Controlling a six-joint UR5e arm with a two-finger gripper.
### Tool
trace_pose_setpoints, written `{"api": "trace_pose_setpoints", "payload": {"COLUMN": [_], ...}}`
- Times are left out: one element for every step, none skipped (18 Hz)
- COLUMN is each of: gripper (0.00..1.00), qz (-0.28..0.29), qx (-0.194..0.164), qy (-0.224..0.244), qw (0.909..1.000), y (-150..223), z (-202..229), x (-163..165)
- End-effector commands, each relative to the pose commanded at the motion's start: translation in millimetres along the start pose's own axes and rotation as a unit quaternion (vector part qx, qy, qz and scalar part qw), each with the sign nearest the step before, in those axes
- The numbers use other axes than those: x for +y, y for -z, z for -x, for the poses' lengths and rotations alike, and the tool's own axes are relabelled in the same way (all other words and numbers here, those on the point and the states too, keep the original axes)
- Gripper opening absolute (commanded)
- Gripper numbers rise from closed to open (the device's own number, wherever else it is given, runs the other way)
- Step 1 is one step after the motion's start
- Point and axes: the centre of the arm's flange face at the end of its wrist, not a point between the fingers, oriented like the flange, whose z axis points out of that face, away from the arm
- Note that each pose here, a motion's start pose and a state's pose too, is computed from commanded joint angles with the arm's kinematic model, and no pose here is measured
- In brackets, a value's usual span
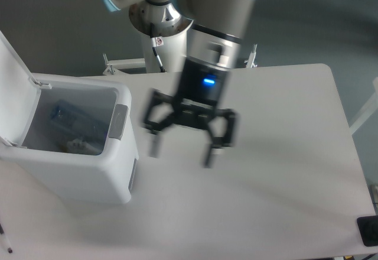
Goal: Place the trash in the trash can
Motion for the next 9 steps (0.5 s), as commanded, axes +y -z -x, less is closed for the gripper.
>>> {"api": "trace_pose_setpoints", "payload": {"gripper": [1.00,1.00,1.00,1.00,1.00,1.00,1.00,1.00,1.00], "qz": [0.021,0.046,0.079,0.115,0.153,0.189,0.218,0.229,0.233], "qx": [-0.021,-0.046,-0.074,-0.104,-0.131,-0.155,-0.170,-0.175,-0.178], "qy": [-0.024,-0.053,-0.084,-0.118,-0.152,-0.182,-0.203,-0.213,-0.211], "qw": [0.9993,0.9964,0.9905,0.9809,0.9676,0.9524,0.9393,0.9336,0.9324], "y": [-6.3,-11.2,-15.5,-19.0,-19.7,-19.2,-18.0,-15.5,-13.5], "z": [18.2,33.6,48.5,61.4,75.5,87.6,95.5,101.2,108.6], "x": [16.4,31.1,47.9,63.0,77.4,88.9,97.0,99.9,103.1]}}
